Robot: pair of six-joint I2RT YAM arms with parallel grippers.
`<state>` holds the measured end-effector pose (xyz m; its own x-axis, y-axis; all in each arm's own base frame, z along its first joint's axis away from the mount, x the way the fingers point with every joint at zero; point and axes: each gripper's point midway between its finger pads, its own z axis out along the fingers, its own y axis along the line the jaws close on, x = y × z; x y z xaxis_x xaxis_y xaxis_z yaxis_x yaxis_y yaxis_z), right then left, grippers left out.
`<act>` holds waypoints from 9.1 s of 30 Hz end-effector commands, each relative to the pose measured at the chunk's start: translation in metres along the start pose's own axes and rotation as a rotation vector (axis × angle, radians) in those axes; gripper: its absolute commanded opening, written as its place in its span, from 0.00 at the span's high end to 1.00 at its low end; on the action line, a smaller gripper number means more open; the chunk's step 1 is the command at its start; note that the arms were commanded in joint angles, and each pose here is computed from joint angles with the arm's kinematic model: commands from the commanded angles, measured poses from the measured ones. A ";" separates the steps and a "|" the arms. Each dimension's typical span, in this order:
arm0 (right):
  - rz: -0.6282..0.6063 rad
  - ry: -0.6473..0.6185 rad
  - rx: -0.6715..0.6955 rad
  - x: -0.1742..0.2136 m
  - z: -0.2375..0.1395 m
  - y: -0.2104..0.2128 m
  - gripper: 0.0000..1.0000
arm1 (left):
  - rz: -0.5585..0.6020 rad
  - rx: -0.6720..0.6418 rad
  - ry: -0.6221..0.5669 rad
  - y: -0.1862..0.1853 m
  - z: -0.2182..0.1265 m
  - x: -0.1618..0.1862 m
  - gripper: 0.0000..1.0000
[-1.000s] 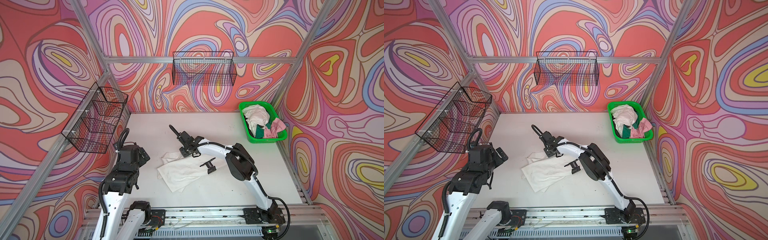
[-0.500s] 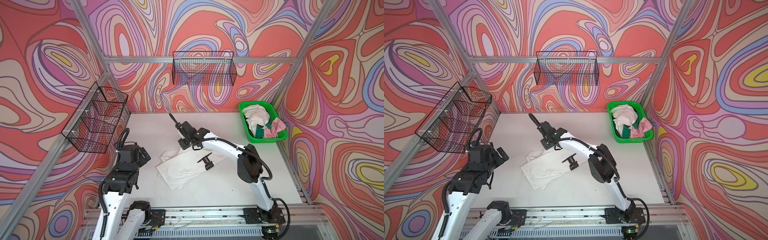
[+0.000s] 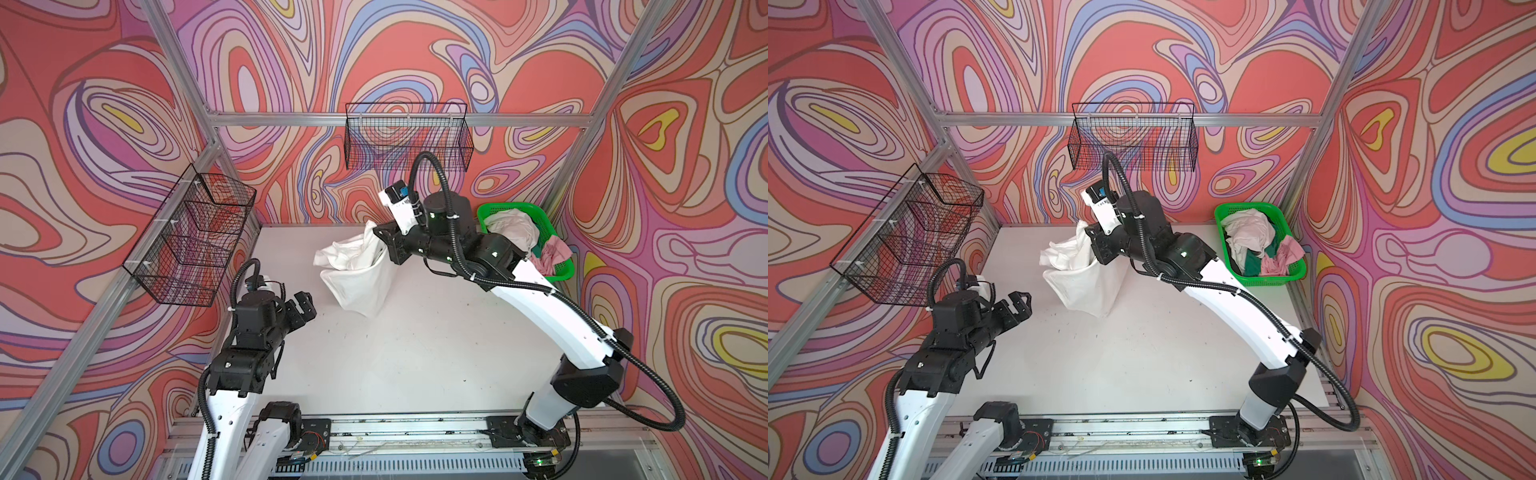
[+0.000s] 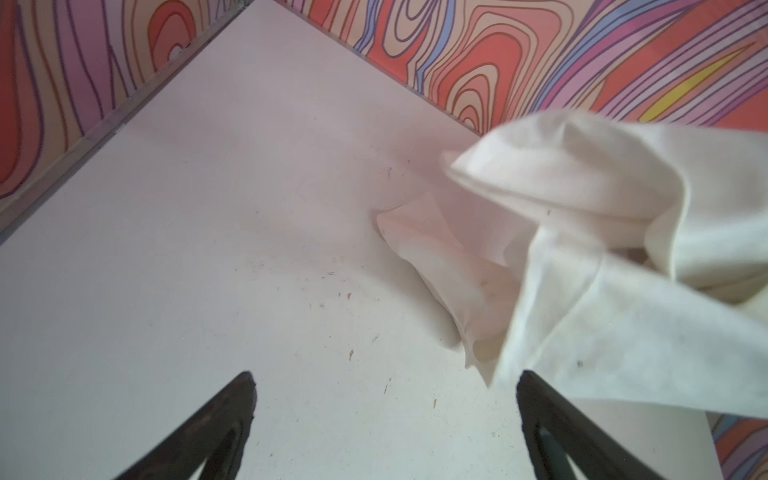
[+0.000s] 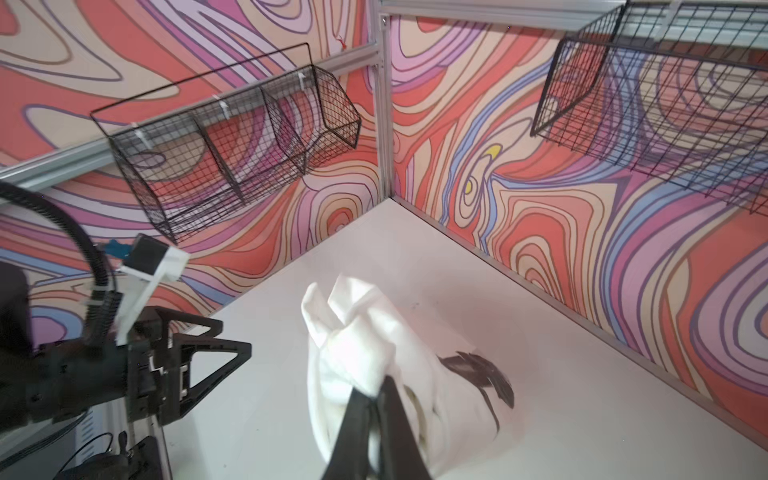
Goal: Fold and stack the t-shirts
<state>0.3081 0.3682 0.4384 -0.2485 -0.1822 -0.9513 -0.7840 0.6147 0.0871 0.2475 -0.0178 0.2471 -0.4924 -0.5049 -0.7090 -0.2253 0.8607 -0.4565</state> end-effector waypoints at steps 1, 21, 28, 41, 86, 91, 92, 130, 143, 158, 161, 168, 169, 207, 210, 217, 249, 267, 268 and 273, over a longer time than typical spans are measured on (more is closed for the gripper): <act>-0.029 -0.026 -0.115 0.020 -0.003 0.013 1.00 | 0.019 0.173 -0.006 -0.029 -0.003 -0.002 0.00; -0.004 -0.079 -0.487 0.046 -0.056 0.049 1.00 | 0.313 0.678 0.200 -0.135 -0.016 0.054 0.02; -0.002 -0.061 -0.543 0.052 -0.060 0.057 1.00 | 0.362 0.799 0.174 -0.157 -0.029 0.055 0.20; 0.014 -0.030 -0.583 0.063 -0.055 0.061 1.00 | 0.384 0.951 0.131 -0.173 -0.049 0.054 0.70; 0.064 0.033 -0.010 0.117 -0.052 -0.037 0.73 | 0.207 0.587 -0.176 -0.211 -0.147 -0.144 1.00; 0.100 0.049 -0.089 0.120 -0.045 -0.025 0.48 | 0.221 0.604 -0.114 -0.218 -0.136 -0.134 1.00; 0.111 0.046 -0.114 0.117 -0.044 -0.021 0.45 | 0.222 0.609 -0.092 -0.219 -0.132 -0.130 1.00; 0.216 0.007 -0.045 0.129 -0.017 0.002 0.31 | 0.012 0.494 0.251 -0.190 -0.024 -0.024 1.00; 0.238 0.002 -0.124 0.117 -0.008 0.055 0.36 | -0.312 0.417 0.327 -0.220 -0.009 0.001 1.00; 0.265 0.030 -0.046 0.139 0.017 0.058 0.50 | -0.570 0.346 0.270 -0.217 -0.010 0.005 1.00; 0.275 0.032 0.009 0.145 0.023 0.049 0.50 | -0.595 0.344 0.263 -0.219 -0.013 0.003 1.00; 0.321 0.003 0.054 0.146 0.039 0.042 0.54 | -0.636 0.364 0.298 -0.228 -0.015 0.013 1.00; 0.329 -0.006 0.051 0.146 0.040 0.043 0.55 | -0.640 0.366 0.294 -0.228 -0.015 0.013 1.00; 0.325 -0.326 0.165 -0.029 -0.110 -0.051 1.00 | 0.223 0.336 0.091 -0.133 -0.037 0.011 0.00; 0.288 -0.331 0.121 -0.056 -0.118 -0.040 1.00 | 0.304 0.415 0.177 -0.136 -0.022 0.046 0.00; 0.249 -0.339 0.139 -0.077 -0.132 -0.039 1.00 | 0.353 0.513 0.355 -0.129 -0.004 0.120 0.00; 0.128 -0.232 -0.241 -0.078 -0.133 0.030 1.00 | 0.422 0.600 -0.275 -0.170 0.055 0.108 0.04; 0.084 -0.253 -0.522 -0.076 -0.170 0.077 1.00 | 0.578 0.892 -0.191 -0.251 0.066 0.148 0.26; 0.084 -0.252 -0.513 -0.076 -0.170 0.076 1.00 | 0.585 0.882 -0.203 -0.251 0.066 0.145 0.33; 0.070 -0.257 -0.543 -0.077 -0.179 0.081 1.00 | 0.640 0.860 -0.209 -0.245 0.071 0.151 0.43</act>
<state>0.1784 0.3050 0.5490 -0.2850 0.0377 -0.9578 -0.9421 0.1731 0.2871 0.2867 -0.3058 0.2024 -0.2089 -0.0635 -0.9759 0.7072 0.6794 -0.1956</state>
